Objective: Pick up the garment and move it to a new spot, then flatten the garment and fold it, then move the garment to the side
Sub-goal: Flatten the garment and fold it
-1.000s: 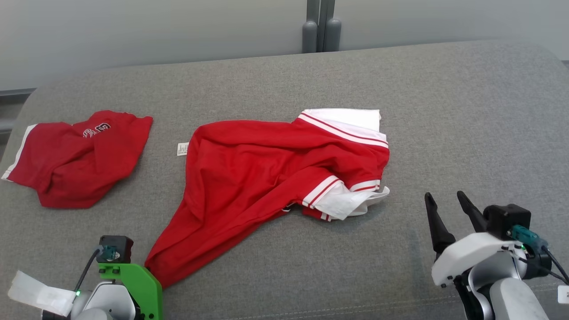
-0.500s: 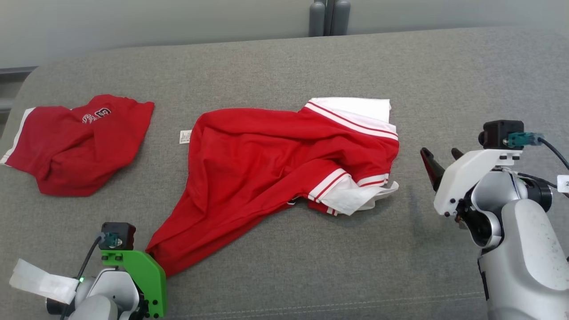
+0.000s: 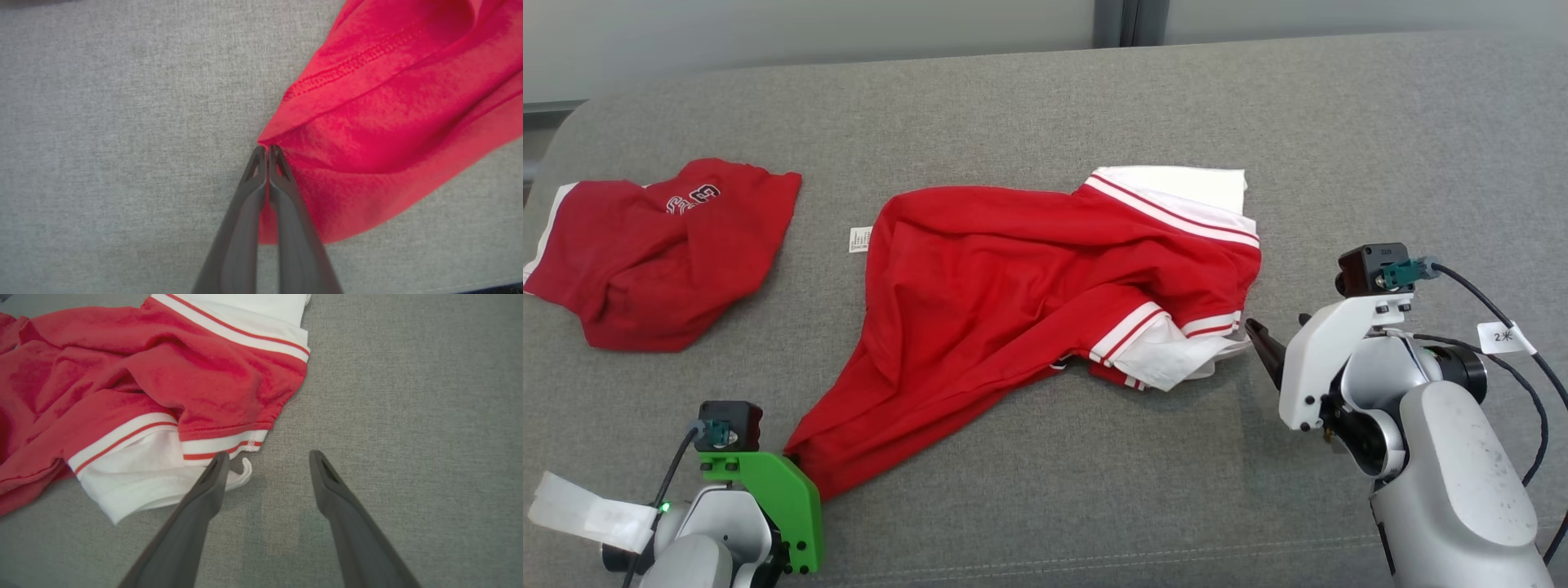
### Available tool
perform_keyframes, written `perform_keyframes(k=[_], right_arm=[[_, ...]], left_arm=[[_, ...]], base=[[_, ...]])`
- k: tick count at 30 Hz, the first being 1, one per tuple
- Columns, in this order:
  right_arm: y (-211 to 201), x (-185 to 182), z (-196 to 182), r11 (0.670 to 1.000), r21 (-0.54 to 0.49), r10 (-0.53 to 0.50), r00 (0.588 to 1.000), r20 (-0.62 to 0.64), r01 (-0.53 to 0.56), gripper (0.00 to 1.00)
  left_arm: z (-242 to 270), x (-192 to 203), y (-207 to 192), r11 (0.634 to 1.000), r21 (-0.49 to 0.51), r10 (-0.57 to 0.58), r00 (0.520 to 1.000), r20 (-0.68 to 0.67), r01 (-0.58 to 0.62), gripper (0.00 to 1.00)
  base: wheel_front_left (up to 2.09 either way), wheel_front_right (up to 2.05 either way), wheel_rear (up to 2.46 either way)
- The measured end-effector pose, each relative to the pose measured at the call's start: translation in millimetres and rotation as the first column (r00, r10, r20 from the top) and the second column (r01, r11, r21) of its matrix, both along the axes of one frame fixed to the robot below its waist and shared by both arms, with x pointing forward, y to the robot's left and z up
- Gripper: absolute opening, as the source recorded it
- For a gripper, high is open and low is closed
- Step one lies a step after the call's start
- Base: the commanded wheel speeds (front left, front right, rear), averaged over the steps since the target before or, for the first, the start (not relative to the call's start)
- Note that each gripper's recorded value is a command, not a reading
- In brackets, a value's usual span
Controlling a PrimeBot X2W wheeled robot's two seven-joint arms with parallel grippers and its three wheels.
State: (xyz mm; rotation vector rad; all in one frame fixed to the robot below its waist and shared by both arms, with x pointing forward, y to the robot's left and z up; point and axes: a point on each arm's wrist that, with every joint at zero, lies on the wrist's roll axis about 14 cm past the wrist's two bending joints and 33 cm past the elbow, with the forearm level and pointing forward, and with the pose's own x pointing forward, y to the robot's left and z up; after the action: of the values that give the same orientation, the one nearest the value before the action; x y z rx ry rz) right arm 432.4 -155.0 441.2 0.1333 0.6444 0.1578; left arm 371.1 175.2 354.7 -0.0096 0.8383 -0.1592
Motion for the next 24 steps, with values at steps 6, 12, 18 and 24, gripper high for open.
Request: perform_keyframes(k=[6,12,18,24], right_arm=[[1,-4,-11,1.000,-0.005,0.007,0.999,-0.036,-0.007,1.00],[9,-6,-22,1.000,-0.002,0.031,0.996,-0.084,-0.031,1.00],[17,-10,-35,0.999,0.017,0.053,0.989,-0.139,-0.052,1.00],[18,-21,-47,0.998,0.021,0.055,0.982,-0.179,-0.052,1.00]], left_arm=[[-2,3,-2,1.000,-0.007,-0.001,1.000,-0.004,0.001,0.00],[-3,3,-2,1.000,-0.006,-0.002,1.000,-0.005,0.002,0.00],[-5,2,-1,1.000,-0.007,0.001,1.000,-0.013,-0.001,0.00],[-6,1,0,1.000,-0.009,0.011,1.000,-0.016,-0.011,0.00]], base=[[0.00,0.00,0.00],[0.00,0.00,0.00],[0.00,0.00,0.00],[0.00,0.00,0.00]])
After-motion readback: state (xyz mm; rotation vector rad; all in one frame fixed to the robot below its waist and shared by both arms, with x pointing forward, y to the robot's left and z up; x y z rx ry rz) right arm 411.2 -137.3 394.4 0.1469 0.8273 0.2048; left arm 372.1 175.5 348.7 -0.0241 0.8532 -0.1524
